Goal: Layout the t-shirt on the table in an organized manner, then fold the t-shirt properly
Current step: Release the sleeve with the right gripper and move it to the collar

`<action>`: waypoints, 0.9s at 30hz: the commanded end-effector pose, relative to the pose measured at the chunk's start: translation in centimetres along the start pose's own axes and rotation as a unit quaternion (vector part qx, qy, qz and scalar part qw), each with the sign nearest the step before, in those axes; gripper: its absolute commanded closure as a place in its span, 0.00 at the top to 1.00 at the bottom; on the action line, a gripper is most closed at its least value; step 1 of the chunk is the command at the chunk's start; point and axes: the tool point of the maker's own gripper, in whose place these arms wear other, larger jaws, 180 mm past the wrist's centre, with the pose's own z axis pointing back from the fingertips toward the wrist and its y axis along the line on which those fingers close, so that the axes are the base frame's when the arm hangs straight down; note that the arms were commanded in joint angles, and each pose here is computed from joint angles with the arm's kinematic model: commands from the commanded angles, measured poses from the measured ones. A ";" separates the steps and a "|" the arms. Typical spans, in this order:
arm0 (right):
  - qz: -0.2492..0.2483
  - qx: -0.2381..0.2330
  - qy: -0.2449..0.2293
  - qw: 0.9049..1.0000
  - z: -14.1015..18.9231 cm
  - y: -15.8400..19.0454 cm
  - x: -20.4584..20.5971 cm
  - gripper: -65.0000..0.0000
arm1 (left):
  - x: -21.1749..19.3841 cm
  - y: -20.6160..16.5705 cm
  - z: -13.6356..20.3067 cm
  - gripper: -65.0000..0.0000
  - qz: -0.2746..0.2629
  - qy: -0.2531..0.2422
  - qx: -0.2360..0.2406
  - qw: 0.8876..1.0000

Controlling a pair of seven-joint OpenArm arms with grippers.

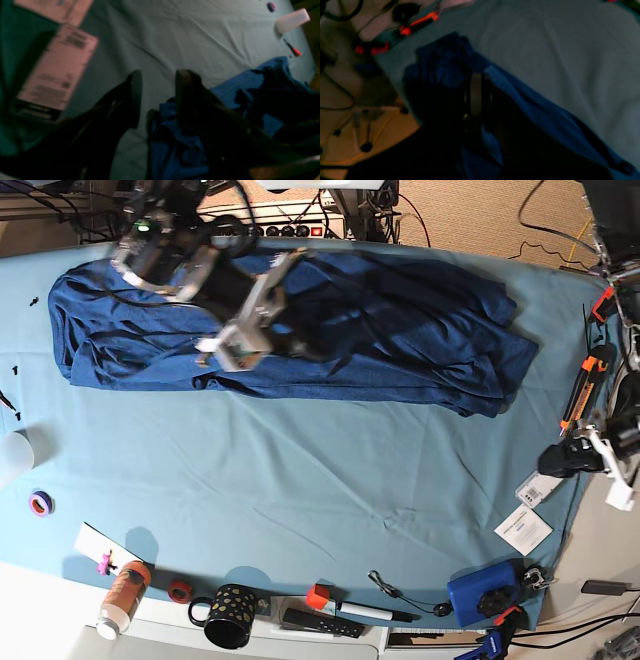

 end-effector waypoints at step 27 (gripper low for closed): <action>0.020 0.000 0.049 0.999 -4.3 1.3 -1.3 0.46 | -2.4 -4.6 -2.1 0.41 0.039 0.013 -0.108 0.993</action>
